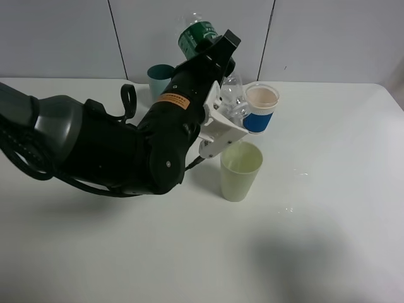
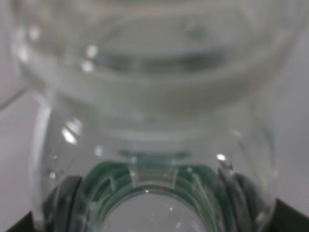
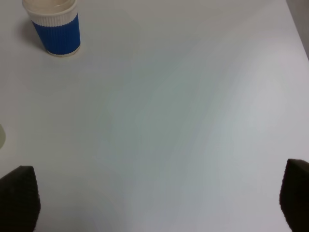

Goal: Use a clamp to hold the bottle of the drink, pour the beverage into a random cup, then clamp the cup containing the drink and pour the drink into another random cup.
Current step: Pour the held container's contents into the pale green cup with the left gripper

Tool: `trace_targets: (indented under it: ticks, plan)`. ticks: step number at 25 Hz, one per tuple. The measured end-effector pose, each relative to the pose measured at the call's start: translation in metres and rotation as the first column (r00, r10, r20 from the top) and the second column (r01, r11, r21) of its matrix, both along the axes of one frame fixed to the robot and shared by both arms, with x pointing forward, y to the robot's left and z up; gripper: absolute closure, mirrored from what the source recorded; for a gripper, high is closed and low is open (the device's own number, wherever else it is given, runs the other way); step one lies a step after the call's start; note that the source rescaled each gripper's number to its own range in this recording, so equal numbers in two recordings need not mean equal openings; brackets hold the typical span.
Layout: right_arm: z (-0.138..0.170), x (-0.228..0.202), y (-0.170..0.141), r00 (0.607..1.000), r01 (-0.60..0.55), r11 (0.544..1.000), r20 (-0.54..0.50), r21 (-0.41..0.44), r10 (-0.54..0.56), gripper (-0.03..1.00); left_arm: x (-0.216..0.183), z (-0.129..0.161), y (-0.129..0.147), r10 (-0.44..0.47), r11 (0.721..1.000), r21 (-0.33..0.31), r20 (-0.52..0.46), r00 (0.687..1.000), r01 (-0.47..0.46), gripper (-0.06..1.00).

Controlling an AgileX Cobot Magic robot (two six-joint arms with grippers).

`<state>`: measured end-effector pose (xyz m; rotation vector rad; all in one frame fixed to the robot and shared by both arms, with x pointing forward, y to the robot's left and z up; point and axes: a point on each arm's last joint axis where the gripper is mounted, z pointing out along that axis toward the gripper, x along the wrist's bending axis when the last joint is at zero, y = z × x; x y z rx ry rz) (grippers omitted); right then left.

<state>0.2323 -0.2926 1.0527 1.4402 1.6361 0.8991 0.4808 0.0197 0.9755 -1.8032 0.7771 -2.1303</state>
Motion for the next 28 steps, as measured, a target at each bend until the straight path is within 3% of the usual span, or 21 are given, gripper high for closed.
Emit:
trace_targets:
  ticks: [8,11,19,22,23,24,28]
  plan:
    - [0.0,0.0,0.0,1.0,0.0,1.0,0.0,0.0,0.0,-0.03,-0.003,0.005,-0.009,-0.096,0.994,0.062,0.068,0.993,0.092,0.92]
    - [0.0,0.0,0.0,1.0,0.0,1.0,0.0,0.0,0.0,-0.03,-0.004,0.005,-0.01,-0.107,0.99,0.099,0.085,0.991,0.099,0.92]
    - [0.0,0.0,0.0,1.0,0.0,1.0,0.0,0.0,0.0,-0.03,-0.004,0.005,-0.01,-0.108,0.989,0.114,0.089,0.99,0.097,0.92]
    - [0.0,0.0,0.0,1.0,0.0,1.0,0.0,0.0,0.0,-0.03,-0.003,0.005,-0.008,-0.097,0.995,0.013,0.054,0.994,0.096,0.92]
    - [0.0,0.0,0.0,1.0,0.0,1.0,0.0,0.0,0.0,-0.03,-0.002,0.005,-0.004,-0.076,0.986,-0.15,-0.03,0.997,0.071,0.92]
    - [0.0,0.0,0.0,1.0,0.0,1.0,0.0,0.0,0.0,-0.03,-0.002,0.005,-0.004,-0.076,0.986,-0.15,-0.03,0.997,0.071,0.92]
    - [0.0,0.0,0.0,1.0,0.0,1.0,0.0,0.0,0.0,-0.03,0.003,0.01,0.005,-0.106,0.944,-0.329,-0.218,0.97,0.03,0.92]
